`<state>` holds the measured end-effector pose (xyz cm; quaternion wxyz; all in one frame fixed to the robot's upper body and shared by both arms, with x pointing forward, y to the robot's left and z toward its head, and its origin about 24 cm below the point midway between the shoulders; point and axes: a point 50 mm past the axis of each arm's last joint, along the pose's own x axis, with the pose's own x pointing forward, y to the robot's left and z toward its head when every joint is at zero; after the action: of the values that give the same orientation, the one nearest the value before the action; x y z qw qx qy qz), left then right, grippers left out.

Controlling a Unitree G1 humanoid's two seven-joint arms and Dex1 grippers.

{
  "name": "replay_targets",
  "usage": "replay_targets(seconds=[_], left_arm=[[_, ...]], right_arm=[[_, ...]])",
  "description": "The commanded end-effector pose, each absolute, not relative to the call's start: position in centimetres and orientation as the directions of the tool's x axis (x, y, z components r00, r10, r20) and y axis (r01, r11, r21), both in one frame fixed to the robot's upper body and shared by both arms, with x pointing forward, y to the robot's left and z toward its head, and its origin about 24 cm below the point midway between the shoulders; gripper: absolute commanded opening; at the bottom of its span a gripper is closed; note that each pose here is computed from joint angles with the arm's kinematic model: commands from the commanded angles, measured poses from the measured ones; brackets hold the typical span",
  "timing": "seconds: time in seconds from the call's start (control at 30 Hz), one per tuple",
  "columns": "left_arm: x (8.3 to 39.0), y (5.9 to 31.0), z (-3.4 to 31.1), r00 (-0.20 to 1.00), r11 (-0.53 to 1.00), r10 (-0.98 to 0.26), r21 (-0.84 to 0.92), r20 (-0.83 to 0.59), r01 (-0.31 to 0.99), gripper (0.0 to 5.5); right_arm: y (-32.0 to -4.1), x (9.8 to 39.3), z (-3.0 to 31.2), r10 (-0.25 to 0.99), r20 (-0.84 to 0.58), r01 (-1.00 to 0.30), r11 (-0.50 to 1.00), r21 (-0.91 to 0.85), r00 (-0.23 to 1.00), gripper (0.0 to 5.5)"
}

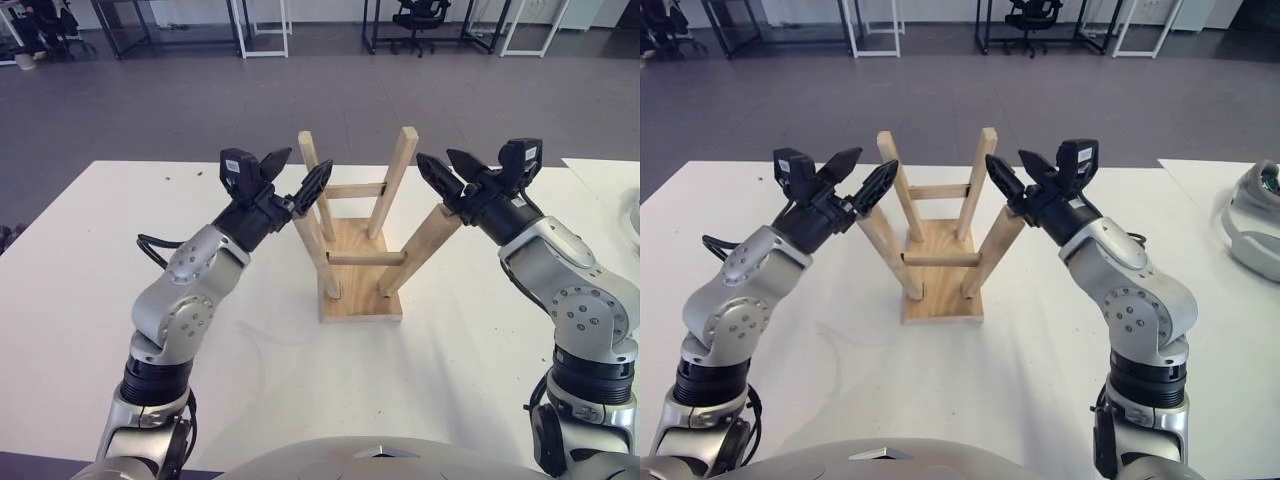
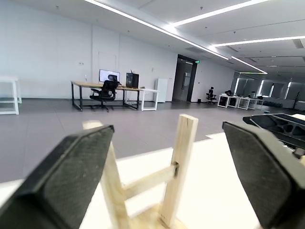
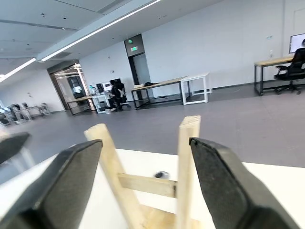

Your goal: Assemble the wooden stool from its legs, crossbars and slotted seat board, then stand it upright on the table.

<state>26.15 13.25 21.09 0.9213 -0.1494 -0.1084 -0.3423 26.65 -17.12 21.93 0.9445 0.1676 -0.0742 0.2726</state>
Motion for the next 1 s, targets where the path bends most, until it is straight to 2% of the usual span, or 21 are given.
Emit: replay_targets(seconds=[0.03, 0.1, 0.17, 0.23, 0.3, 0.33, 0.37, 0.4, 0.53, 0.6, 0.63, 0.67, 0.73, 0.8, 0.87, 0.93, 1.0], left_arm=[[25.3, 14.5, 28.4, 0.641, 0.69, -0.592, -0.104, 0.488, 0.716, 4.21], [25.0, 14.3, 28.2, 0.636, 0.677, -0.613, -0.104, 0.469, 0.729, 4.21], [25.0, 13.7, 25.8, 0.664, 0.667, -0.634, -0.154, 0.396, 0.729, 4.21], [25.4, 12.6, 21.1, 0.726, 0.695, -0.649, -0.21, 0.228, 0.688, 4.21], [25.4, 11.3, 14.4, 0.743, 0.727, -0.669, -0.214, -0.013, 0.652, 4.21], [25.3, 11.2, 11.5, 0.746, 0.753, -0.654, -0.2, -0.124, 0.627, 4.21], [25.3, 11.3, 10.0, 0.749, 0.769, -0.638, -0.179, -0.177, 0.613, 4.21], [25.4, 11.2, 10.3, 0.749, 0.763, -0.645, -0.19, -0.151, 0.618, 4.21], [25.8, 10.8, 17.2, 0.711, 0.677, -0.687, -0.22, 0.151, 0.702, 4.21], [25.6, 12.3, 21.3, 0.686, 0.626, -0.636, -0.283, 0.354, 0.726, 4.21], [25.4, 14.0, 23.1, 0.681, 0.611, -0.581, -0.313, 0.446, 0.727, 4.21], [25.4, 15.8, 24.4, 0.68, 0.606, -0.531, -0.333, 0.506, 0.722, 4.21], [26.0, 19.9, 24.9, 0.739, 0.668, -0.41, -0.375, 0.534, 0.642, 4.21], [26.2, 23.0, 22.7, 0.824, 0.775, -0.359, -0.352, 0.438, 0.524, 4.21], [26.0, 24.1, 18.9, 0.882, 0.849, -0.383, -0.271, 0.275, 0.453, 4.21], [25.3, 25.5, 13.3, 0.924, 0.914, -0.38, -0.134, 0.039, 0.382, 4.21], [23.4, 26.7, 8.9, 0.91, 0.925, -0.377, -0.012, -0.171, 0.381, 4.21]], right_arm=[[-18.3, 26.4, 28.9, 0.464, 0.486, -0.623, 0.746, 0.237, 0.74, 3.41], [-17.8, 25.8, 29.0, 0.494, 0.486, -0.649, 0.726, 0.226, 0.721, 3.41], [-16.8, 25.5, 26.1, 0.539, 0.382, -0.647, 0.717, 0.259, 0.751, 3.41], [-16.2, 25.0, 21.9, 0.558, 0.217, -0.598, 0.731, 0.328, 0.801, 3.41], [-15.8, 25.0, 17.4, 0.539, 0.017, -0.511, 0.788, 0.343, 0.842, 3.41], [-15.6, 24.9, 16.0, 0.529, -0.04, -0.488, 0.808, 0.331, 0.848, 3.41], [-15.4, 24.9, 15.4, 0.528, -0.056, -0.485, 0.811, 0.327, 0.847, 3.41], [-15.2, 25.1, 15.9, 0.532, -0.022, -0.497, 0.805, 0.324, 0.847, 3.41], [-15.4, 25.6, 19.7, 0.539, 0.19, -0.57, 0.751, 0.333, 0.821, 3.41], [-17.4, 26.1, 22.3, 0.452, 0.355, -0.573, 0.691, 0.441, 0.818, 3.41], [-19.0, 26.5, 22.9, 0.385, 0.403, -0.553, 0.66, 0.509, 0.83, 3.41], [-20.3, 26.8, 22.8, 0.338, 0.407, -0.523, 0.652, 0.549, 0.849, 3.41], [-21.2, 27.5, 19.9, 0.346, 0.277, -0.443, 0.734, 0.515, 0.896, 3.41], [-19.7, 27.8, 14.7, 0.476, 0.059, -0.458, 0.797, 0.394, 0.878, 3.41], [-17.1, 26.9, 10.9, 0.656, -0.068, -0.602, 0.724, 0.337, 0.751, 3.41], [-13.9, 24.9, 9.4, 0.83, -0.082, -0.767, 0.544, 0.34, 0.552, 3.41], [-11.8, 22.4, 10.1, 0.929, -0.034, -0.866, 0.356, 0.351, 0.368, 3.41]])
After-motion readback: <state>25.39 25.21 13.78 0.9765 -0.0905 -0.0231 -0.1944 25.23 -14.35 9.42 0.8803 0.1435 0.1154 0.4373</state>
